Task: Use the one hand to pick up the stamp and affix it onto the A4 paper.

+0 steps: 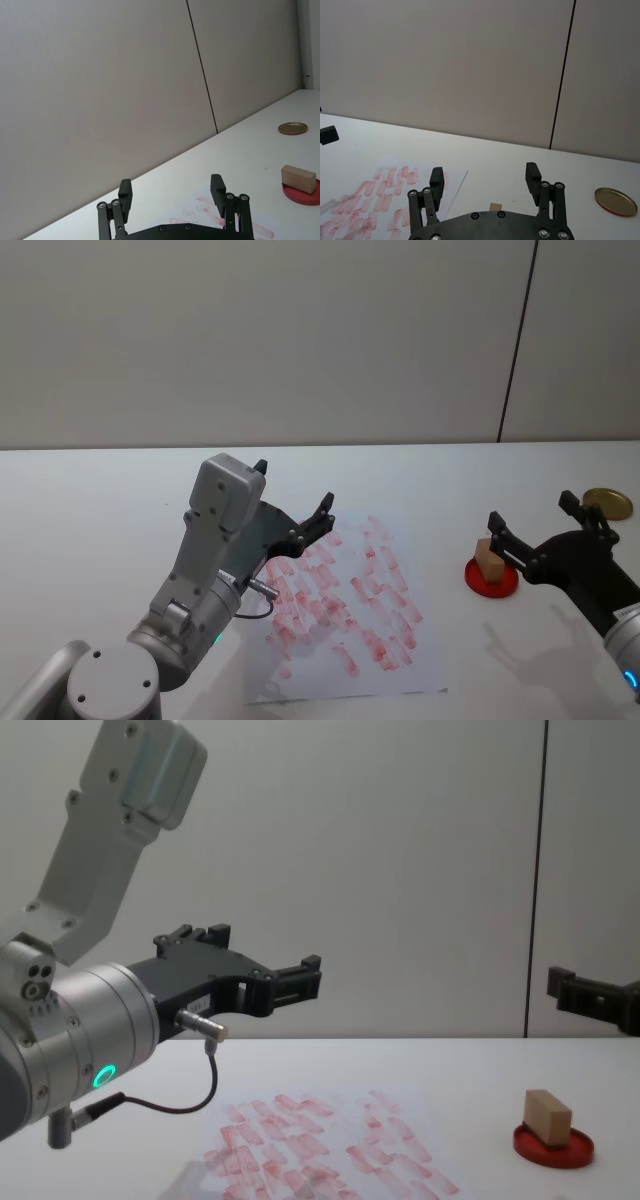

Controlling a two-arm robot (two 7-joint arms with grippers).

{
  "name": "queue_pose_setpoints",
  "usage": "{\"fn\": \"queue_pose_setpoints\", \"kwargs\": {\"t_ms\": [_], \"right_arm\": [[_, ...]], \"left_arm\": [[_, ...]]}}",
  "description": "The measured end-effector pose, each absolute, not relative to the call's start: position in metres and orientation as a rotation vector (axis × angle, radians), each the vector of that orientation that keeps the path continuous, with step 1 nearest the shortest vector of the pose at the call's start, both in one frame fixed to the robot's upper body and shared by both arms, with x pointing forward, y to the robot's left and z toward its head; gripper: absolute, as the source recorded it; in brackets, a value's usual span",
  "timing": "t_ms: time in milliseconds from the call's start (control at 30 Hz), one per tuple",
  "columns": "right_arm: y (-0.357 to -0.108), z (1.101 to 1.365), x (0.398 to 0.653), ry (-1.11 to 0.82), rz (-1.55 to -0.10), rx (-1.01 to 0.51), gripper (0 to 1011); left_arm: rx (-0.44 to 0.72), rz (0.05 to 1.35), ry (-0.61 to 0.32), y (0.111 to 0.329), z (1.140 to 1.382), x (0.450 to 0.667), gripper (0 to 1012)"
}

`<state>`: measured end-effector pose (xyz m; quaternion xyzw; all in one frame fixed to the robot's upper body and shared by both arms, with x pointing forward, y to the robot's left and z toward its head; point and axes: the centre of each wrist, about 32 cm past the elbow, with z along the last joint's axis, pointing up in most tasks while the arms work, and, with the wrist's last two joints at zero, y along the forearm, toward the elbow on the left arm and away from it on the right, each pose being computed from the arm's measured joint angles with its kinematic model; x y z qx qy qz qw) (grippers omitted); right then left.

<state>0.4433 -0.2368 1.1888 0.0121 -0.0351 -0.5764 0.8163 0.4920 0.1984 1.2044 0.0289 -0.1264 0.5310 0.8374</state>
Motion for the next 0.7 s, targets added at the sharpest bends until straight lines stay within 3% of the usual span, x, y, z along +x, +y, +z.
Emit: {"fn": "queue_pose_setpoints", "kwargs": {"t_ms": [700], "right_arm": [[-0.2371, 1.1887, 0.4433, -0.075, -1.230, 0.026, 1001]], "left_arm": [[0.061, 1.124, -0.268, 0.1984, 1.2044, 0.4920, 993]]}}
